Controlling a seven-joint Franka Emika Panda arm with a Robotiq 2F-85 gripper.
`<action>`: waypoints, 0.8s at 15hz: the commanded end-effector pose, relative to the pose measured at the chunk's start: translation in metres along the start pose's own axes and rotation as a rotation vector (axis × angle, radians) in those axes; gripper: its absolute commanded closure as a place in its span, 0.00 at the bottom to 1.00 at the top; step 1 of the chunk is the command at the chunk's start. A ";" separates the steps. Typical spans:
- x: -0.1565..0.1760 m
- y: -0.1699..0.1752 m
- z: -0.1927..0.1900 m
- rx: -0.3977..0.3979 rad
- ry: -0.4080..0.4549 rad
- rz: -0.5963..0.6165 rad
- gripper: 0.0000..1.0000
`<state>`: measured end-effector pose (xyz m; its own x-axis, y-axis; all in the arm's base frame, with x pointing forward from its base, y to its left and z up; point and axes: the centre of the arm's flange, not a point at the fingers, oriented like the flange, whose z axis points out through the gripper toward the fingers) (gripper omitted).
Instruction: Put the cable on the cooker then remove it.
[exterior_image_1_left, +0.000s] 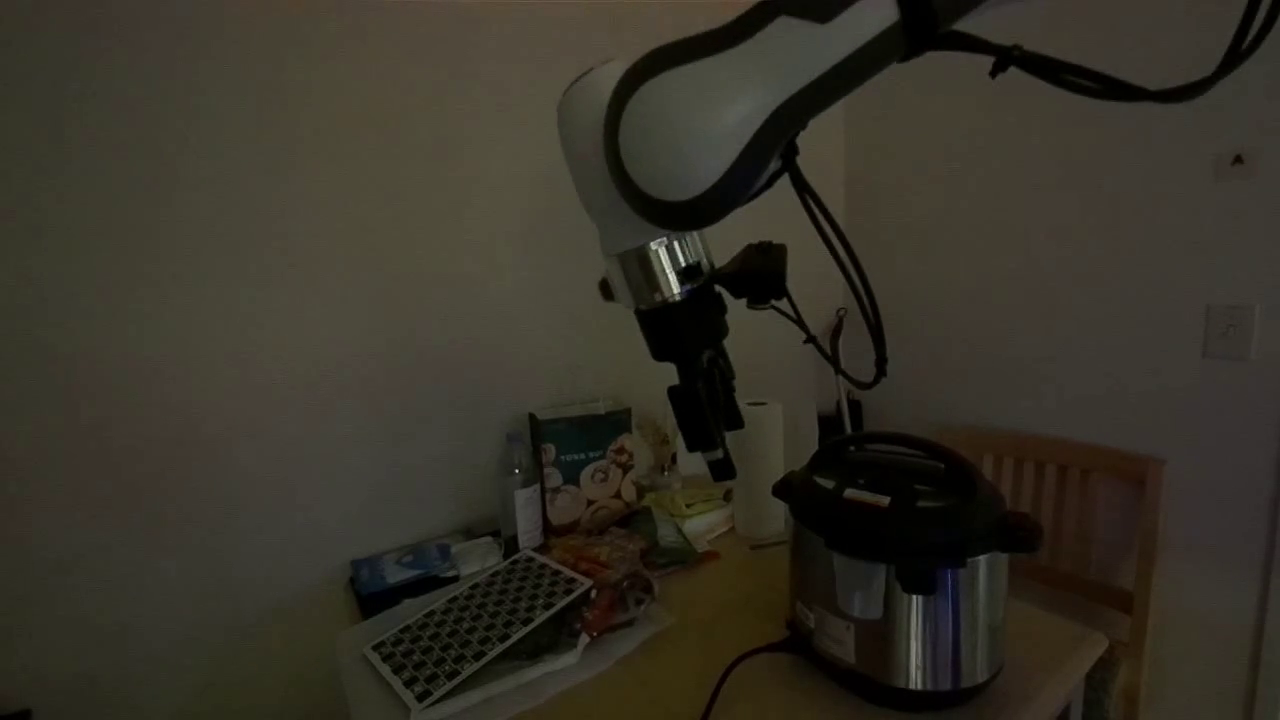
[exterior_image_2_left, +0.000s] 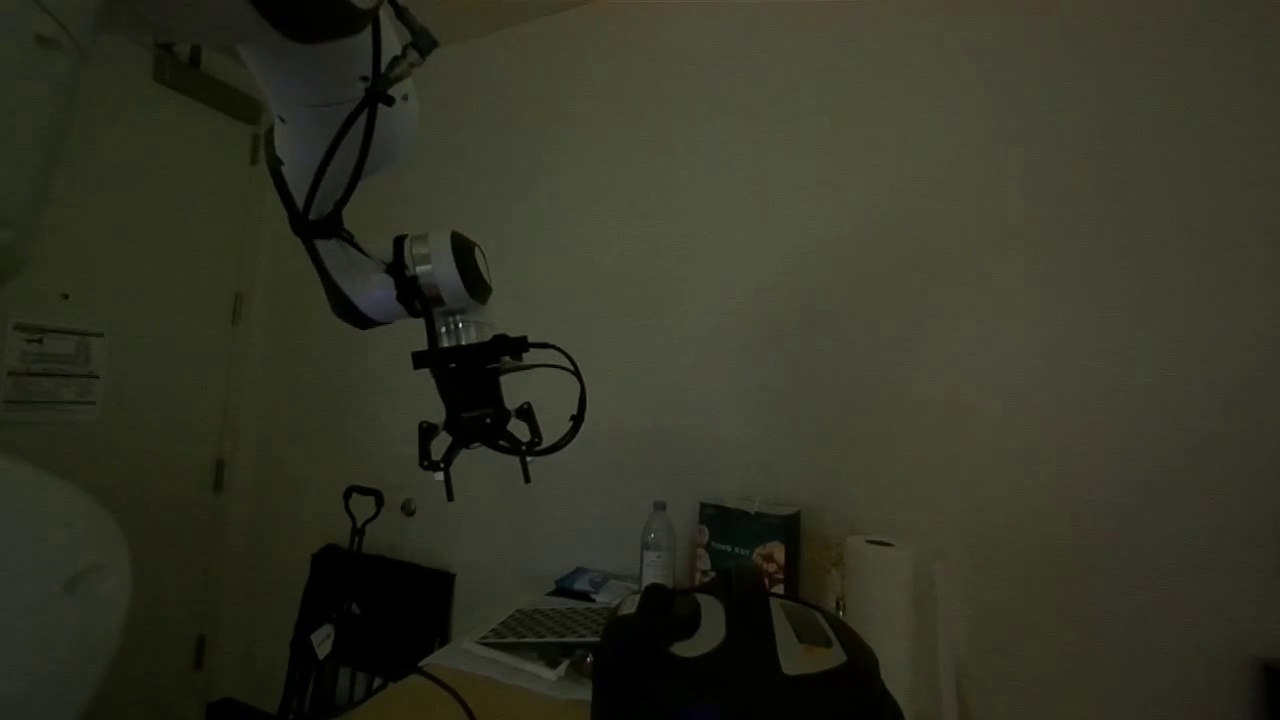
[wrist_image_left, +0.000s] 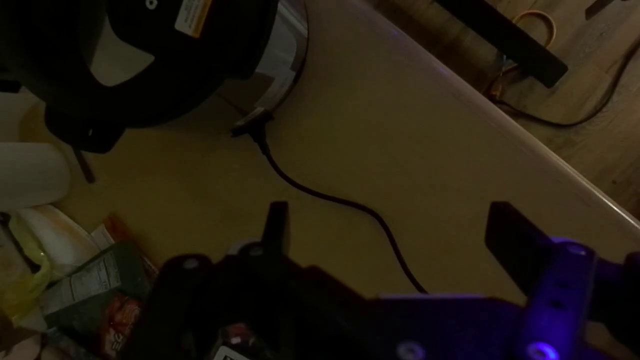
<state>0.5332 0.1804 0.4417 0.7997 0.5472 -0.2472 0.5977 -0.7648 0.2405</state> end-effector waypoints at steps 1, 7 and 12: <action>0.019 -0.015 0.000 -0.008 -0.003 -0.042 0.00; 0.103 -0.101 0.011 -0.048 -0.060 -0.293 0.00; 0.109 -0.135 0.028 -0.050 -0.051 -0.364 0.00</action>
<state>0.5383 0.3345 0.3553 0.5297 0.7626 -0.3713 0.8464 -0.5037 0.1730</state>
